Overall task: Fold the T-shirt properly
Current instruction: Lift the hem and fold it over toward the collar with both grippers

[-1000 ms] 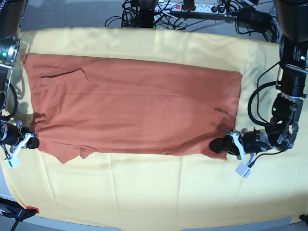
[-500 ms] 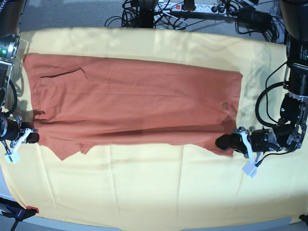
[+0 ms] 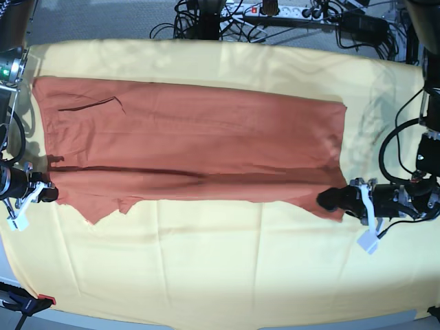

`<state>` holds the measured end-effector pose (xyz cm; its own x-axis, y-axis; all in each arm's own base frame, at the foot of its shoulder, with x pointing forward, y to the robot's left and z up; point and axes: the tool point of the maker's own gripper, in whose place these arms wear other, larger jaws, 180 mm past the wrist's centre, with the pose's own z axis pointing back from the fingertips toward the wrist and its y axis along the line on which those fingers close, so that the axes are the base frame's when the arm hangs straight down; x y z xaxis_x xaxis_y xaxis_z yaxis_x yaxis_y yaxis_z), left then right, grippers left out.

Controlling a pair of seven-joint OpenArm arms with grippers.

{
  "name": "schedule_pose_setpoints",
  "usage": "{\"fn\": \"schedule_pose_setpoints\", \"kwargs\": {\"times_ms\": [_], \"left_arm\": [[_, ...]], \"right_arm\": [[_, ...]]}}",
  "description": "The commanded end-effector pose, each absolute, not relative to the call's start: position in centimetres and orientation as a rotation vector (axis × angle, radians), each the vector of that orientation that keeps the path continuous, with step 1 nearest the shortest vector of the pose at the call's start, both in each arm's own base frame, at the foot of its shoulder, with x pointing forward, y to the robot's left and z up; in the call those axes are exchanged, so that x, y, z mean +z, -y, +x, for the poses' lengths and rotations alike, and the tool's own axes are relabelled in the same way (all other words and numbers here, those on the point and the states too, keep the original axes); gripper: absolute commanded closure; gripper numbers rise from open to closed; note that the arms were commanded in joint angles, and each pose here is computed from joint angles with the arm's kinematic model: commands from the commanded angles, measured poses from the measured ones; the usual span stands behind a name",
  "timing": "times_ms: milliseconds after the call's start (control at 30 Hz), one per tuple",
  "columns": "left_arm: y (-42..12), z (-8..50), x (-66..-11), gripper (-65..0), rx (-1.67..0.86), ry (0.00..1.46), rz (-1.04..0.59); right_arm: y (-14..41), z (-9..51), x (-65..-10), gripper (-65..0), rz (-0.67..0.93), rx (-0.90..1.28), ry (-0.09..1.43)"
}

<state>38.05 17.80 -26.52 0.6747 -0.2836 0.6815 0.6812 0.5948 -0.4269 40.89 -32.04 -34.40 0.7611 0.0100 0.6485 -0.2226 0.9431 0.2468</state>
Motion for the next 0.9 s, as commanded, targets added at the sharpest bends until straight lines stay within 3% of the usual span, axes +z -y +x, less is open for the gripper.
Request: {"fn": "schedule_pose_setpoints", "kwargs": {"times_ms": [0,533,867], "left_arm": [[-18.2,39.0,-24.0,0.0,-0.622,0.668,-0.732],[-16.1,32.5,-27.6,0.0,-0.807,0.442,-0.719],[-17.6,31.0,-27.7,0.0,-0.831,0.405,-0.671]], "right_arm": [[33.1,42.2,-31.7,0.0,0.305,0.135,0.771],[32.5,40.9,-32.5,0.0,0.343,0.136,0.683],[34.2,40.3,-32.3,0.0,0.305,0.129,0.671]]}}
